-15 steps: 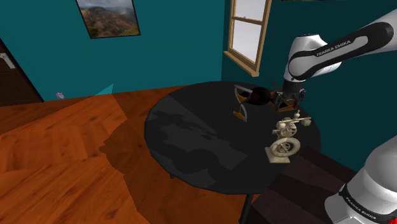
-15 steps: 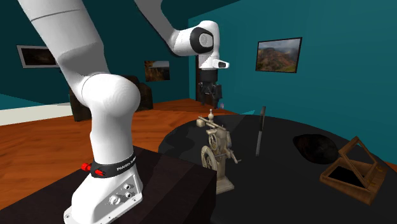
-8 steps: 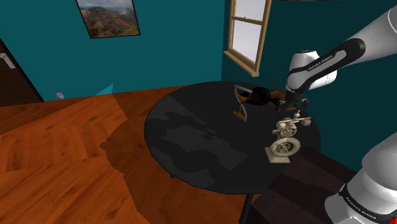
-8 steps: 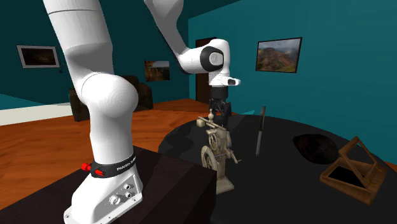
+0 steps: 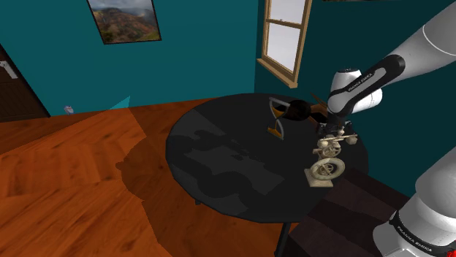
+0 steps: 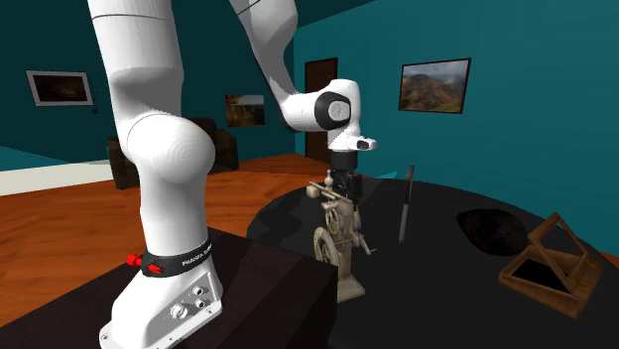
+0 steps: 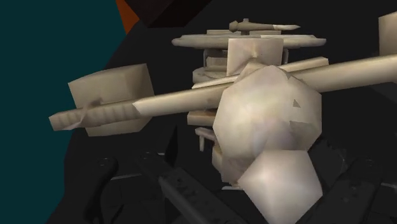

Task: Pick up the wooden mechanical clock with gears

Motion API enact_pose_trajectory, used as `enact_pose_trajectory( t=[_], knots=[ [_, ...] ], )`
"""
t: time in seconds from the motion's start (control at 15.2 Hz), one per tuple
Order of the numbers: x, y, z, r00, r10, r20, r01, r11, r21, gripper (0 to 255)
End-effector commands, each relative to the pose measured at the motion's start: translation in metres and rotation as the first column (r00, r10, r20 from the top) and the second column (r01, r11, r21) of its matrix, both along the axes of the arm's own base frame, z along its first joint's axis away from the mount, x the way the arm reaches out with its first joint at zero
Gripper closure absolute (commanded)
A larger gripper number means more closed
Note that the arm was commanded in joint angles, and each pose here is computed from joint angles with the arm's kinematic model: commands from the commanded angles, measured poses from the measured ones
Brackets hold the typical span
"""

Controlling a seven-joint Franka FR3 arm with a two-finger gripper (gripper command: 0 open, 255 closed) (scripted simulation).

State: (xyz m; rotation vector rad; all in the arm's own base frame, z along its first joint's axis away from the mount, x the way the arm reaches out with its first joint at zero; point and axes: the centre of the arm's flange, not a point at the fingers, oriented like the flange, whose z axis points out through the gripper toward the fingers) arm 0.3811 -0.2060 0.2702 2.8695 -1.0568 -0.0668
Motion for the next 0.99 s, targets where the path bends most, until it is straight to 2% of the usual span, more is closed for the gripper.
enact_pose_trajectory(
  t=[0.0,0.07,0.66,0.92],
  knots=[
    [0.001,-0.001,-0.005,1.000,0.000,0.001,0.000,1.000,0.000,0],
    [0.001,-0.002,-0.005,1.000,0.000,0.000,0.000,1.000,0.000,255],
    [0.001,-0.001,-0.005,1.000,0.000,0.001,0.000,1.000,0.000,255],
    [0.001,-0.001,0.016,1.000,0.000,0.001,0.000,1.000,0.000,255]
  ],
)
